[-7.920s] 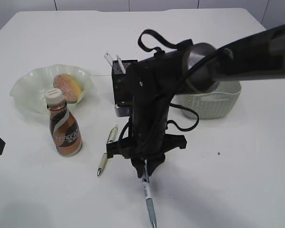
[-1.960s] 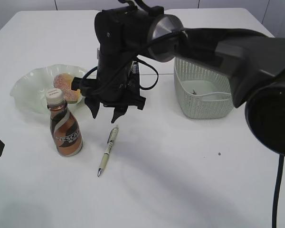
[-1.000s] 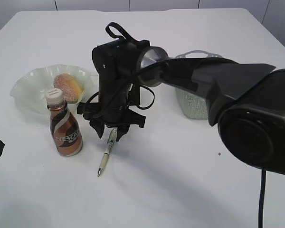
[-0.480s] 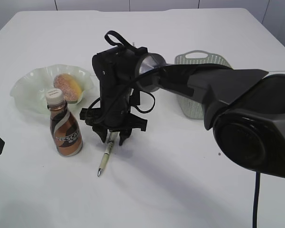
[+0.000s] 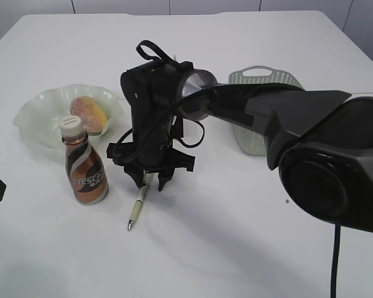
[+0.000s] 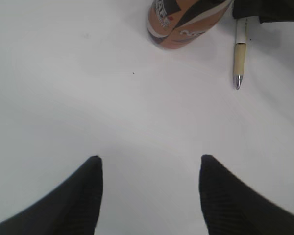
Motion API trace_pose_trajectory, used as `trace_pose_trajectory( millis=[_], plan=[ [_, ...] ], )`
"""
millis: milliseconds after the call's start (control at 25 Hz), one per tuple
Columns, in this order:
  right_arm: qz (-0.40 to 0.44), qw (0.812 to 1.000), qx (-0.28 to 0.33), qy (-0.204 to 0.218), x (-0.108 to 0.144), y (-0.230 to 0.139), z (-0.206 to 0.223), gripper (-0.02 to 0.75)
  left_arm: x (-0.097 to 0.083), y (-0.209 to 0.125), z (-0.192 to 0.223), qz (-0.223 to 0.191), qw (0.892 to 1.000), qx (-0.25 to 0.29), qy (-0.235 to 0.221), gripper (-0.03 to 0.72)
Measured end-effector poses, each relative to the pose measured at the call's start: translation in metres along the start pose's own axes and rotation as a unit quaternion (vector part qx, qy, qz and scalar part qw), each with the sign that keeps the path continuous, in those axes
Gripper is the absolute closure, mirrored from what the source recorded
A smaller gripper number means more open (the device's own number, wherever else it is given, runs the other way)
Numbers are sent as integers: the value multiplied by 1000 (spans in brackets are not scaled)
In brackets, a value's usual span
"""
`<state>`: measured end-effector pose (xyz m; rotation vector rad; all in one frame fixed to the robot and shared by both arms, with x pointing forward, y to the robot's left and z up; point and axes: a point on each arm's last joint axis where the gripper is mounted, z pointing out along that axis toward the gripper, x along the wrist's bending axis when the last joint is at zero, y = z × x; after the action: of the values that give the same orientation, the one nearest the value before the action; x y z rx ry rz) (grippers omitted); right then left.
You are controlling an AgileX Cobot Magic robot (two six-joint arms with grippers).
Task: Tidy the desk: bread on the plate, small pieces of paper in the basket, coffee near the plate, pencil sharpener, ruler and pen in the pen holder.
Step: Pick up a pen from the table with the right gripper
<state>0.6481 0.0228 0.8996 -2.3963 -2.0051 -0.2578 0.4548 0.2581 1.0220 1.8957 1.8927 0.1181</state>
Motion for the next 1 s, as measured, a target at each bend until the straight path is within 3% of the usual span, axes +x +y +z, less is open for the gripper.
trace_pose_trajectory(
  millis=[240, 720, 1000],
  plan=[
    [0, 1000, 1, -1, 0, 0, 0, 530, 0, 0, 0, 0, 1000, 0, 0, 231],
    [9, 1000, 0, 0, 0, 0, 0, 647, 0, 0, 0, 0, 1000, 0, 0, 232],
    [22, 1000, 0, 1, 0, 0, -1, 675, 0, 0, 0, 0, 1000, 0, 0, 239]
  ],
)
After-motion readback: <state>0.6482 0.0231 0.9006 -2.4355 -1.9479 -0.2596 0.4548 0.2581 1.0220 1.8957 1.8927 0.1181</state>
